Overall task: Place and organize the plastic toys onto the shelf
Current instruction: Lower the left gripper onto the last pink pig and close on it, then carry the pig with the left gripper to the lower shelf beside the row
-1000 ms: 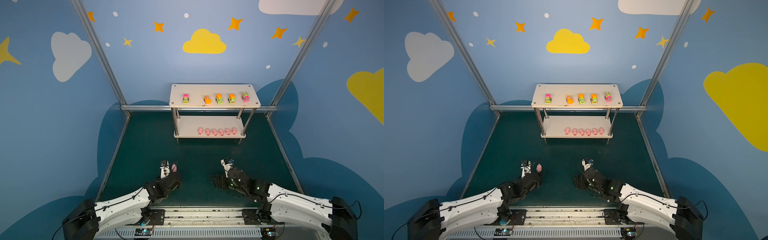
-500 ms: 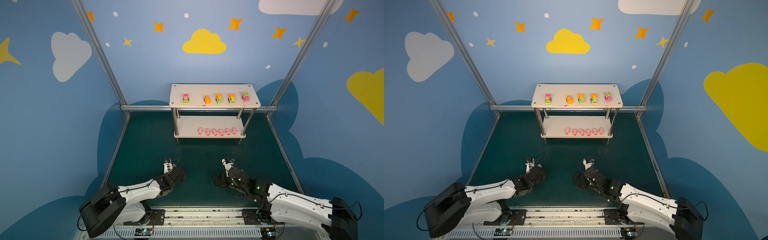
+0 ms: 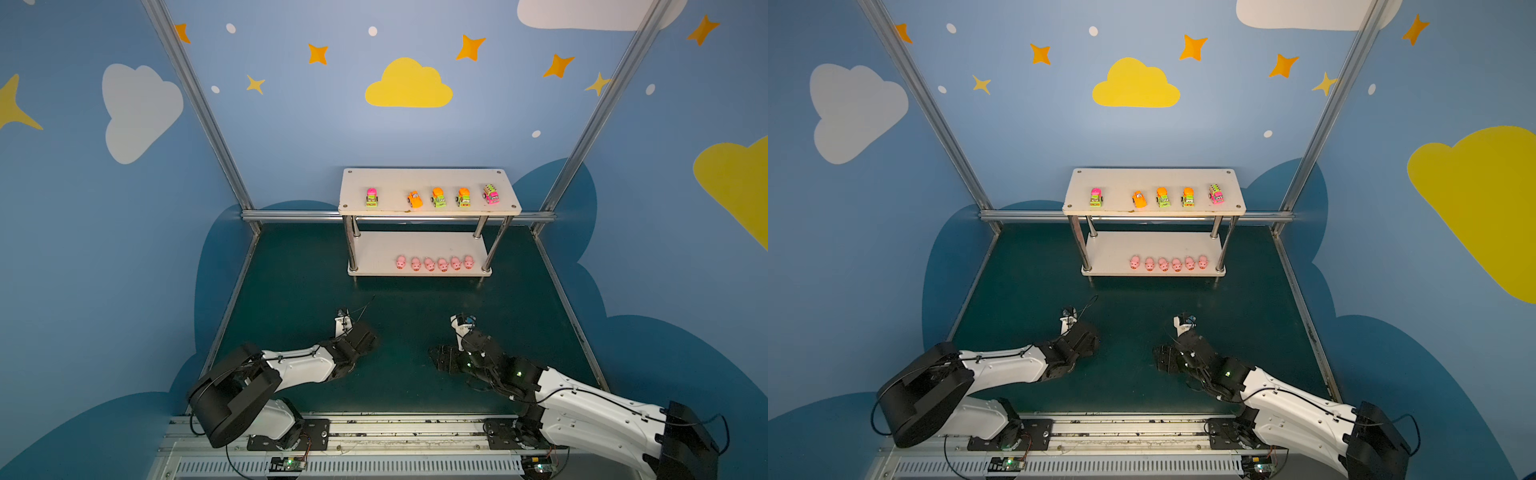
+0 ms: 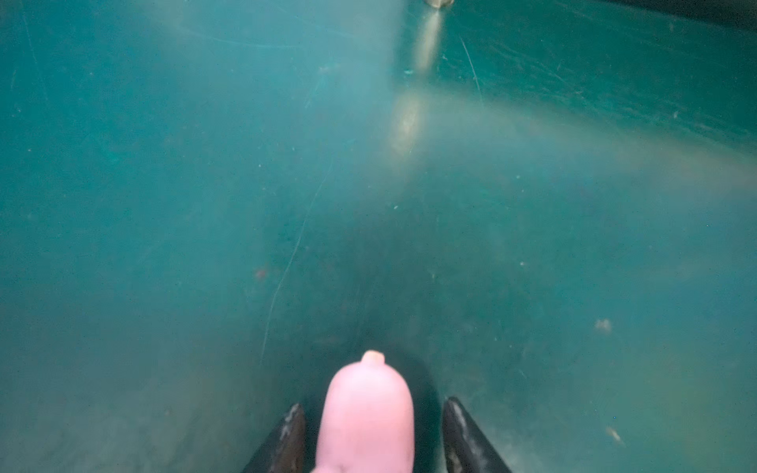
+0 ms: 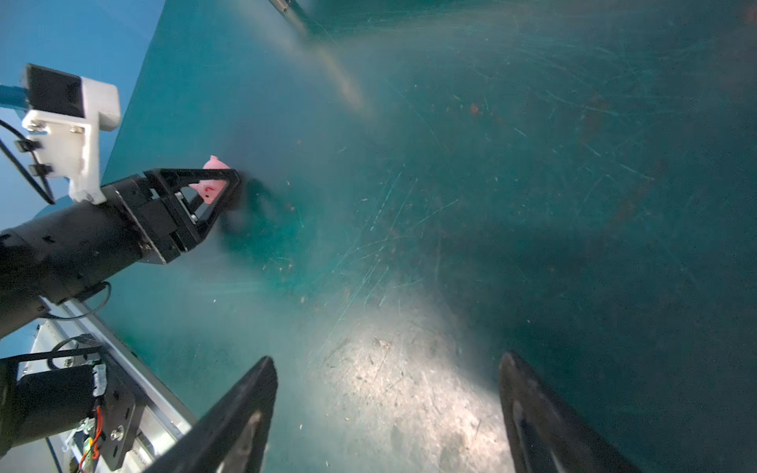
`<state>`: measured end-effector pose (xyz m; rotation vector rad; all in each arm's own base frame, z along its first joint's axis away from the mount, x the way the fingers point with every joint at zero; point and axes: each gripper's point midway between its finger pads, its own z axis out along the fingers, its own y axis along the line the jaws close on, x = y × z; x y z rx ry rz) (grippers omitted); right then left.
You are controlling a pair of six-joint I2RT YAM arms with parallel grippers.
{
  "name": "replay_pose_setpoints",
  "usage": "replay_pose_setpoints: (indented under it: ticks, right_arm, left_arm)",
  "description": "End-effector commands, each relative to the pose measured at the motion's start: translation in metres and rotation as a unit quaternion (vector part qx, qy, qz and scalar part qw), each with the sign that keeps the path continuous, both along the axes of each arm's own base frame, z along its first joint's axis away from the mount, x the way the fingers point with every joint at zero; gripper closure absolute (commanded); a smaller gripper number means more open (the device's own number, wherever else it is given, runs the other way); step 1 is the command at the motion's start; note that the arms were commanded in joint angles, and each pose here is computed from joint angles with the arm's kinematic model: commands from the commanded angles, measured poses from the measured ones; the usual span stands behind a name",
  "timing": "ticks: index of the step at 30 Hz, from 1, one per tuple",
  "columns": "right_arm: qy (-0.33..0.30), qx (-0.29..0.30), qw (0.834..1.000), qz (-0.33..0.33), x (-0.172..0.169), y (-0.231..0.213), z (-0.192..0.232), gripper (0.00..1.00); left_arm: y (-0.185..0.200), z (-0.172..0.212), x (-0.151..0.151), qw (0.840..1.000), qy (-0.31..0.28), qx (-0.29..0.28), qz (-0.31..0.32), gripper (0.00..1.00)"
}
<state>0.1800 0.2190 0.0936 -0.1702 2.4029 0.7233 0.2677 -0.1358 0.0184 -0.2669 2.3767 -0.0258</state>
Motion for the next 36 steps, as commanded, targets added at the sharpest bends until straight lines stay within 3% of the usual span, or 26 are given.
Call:
replay_pose_setpoints:
  ticks: [1,13,22,36]
  right_arm:
    - [0.002,0.007,1.0,0.004,0.0,0.001,-0.002,0.17]
    - [0.004,0.013,1.0,0.007,0.002,0.002,-0.001,0.17]
    - [0.006,0.017,1.0,0.007,0.0,0.0,-0.001,0.17]
    - [0.001,0.027,1.0,0.007,-0.005,-0.005,0.002,0.17]
  left_arm:
    - [0.0,-0.01,-0.004,1.0,0.026,0.005,-0.003,0.53]
    - [0.007,-0.016,-0.017,0.998,0.059,0.01,0.012,0.52]
    - [0.013,-0.023,-0.025,0.996,0.081,0.03,0.019,0.62]
    - [0.017,-0.027,-0.033,0.992,0.103,0.063,0.023,0.62]
